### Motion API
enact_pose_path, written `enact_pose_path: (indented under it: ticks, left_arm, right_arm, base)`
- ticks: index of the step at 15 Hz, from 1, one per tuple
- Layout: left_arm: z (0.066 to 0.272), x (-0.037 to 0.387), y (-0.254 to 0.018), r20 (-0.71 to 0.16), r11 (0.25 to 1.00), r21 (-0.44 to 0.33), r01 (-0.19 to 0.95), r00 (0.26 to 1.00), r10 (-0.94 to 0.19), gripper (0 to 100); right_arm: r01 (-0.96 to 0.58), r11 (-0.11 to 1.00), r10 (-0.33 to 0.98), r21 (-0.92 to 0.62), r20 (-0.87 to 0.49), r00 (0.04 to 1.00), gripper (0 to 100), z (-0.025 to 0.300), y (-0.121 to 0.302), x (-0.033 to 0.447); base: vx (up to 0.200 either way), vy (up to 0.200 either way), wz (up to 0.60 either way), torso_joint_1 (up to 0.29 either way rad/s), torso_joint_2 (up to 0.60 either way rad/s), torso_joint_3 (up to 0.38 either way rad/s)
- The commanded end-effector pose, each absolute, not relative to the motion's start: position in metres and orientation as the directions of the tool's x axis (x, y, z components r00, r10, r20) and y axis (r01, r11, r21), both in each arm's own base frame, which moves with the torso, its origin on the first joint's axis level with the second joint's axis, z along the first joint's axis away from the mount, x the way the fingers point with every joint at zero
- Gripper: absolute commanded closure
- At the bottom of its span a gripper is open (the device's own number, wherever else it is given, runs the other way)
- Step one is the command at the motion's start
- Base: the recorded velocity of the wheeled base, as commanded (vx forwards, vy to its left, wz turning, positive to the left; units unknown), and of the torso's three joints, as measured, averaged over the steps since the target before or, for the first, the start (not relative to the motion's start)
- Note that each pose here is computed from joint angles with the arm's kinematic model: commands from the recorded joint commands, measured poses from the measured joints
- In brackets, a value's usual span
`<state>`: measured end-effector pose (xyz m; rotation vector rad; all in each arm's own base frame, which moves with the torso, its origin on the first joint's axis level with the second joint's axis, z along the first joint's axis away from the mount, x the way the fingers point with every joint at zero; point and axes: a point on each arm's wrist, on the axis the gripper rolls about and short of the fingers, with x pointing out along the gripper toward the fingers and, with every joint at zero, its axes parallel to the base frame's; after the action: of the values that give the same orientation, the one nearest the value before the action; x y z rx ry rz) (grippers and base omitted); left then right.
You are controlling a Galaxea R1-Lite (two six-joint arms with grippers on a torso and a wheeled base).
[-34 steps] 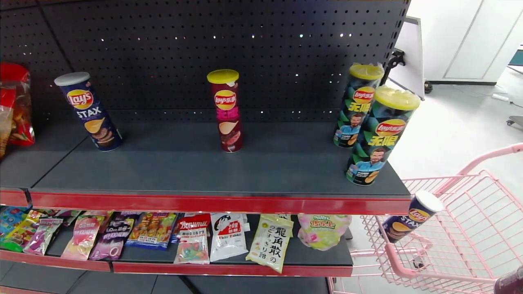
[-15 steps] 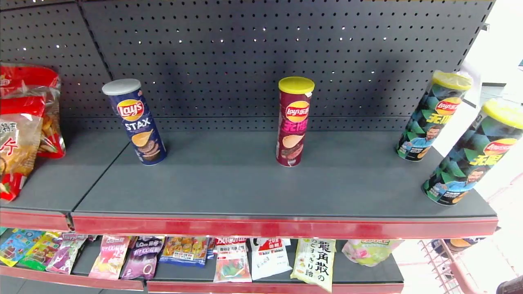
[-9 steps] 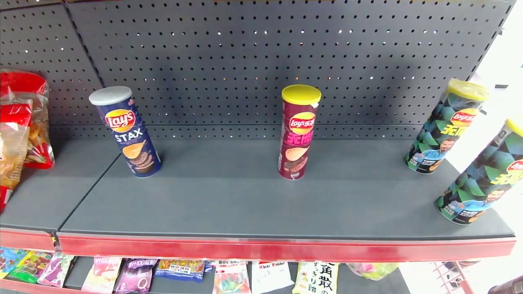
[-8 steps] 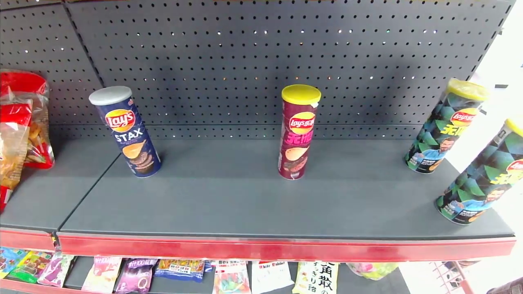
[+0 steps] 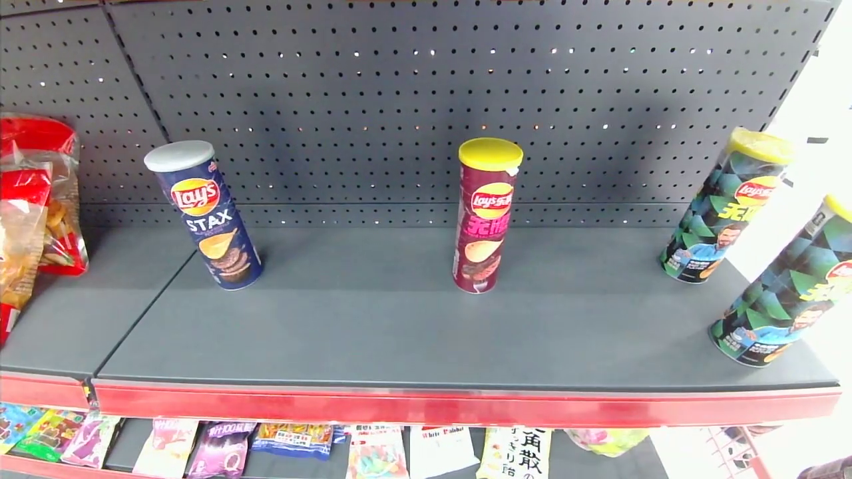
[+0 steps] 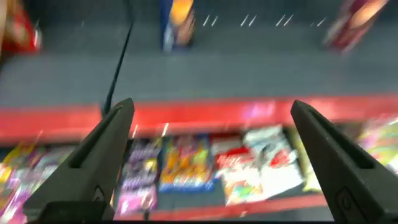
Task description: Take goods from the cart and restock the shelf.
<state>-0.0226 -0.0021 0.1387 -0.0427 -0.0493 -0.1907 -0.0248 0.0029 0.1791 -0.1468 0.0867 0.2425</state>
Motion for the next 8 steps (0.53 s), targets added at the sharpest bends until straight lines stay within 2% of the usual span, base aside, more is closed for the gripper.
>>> enact_pose_path:
  ticks: [1,2,3,5,8]
  left_arm:
    - [0.245,0.070,-0.024,-0.099,0.798,-0.101,0.594,0.792,-0.602,0]
    - [0.248,0.093,-0.033,-0.104,0.723,-0.098,0.683,0.716,-0.690,0]
    - [0.248,0.119,-0.042,-0.111,0.683,-0.072,0.727,0.675,-0.730,0]
    - [0.245,0.168,-0.059,-0.131,0.645,-0.051,0.763,0.635,-0.761,0]
    - [0.249,0.212,-0.098,-0.158,0.549,-0.064,0.833,0.535,-0.830,0]
  right_arm:
    - [-0.247,0.960,0.232,-0.130,-0.120,0.965,100,0.187,0.003,-0.018]
    - [-0.247,0.960,0.232,-0.130,-0.120,0.965,100,0.186,0.003,-0.018]
    - [-0.249,0.960,0.234,-0.128,-0.125,0.964,100,0.186,0.003,-0.018]
    - [-0.256,0.959,0.240,-0.124,-0.135,0.961,100,0.187,0.003,-0.016]
    - [-0.282,0.953,0.265,-0.116,-0.142,0.954,100,0.189,0.004,-0.014]
  base:
    - [0.000,0.000,0.00,0.000,0.00,0.000]
    - [0.000,0.000,0.00,0.000,0.00,0.000]
    - [0.000,0.000,0.00,0.000,0.00,0.000]
    - [0.000,0.000,0.00,0.000,0.00,0.000]
    - [0.000,0.000,0.00,0.000,0.00,0.000]
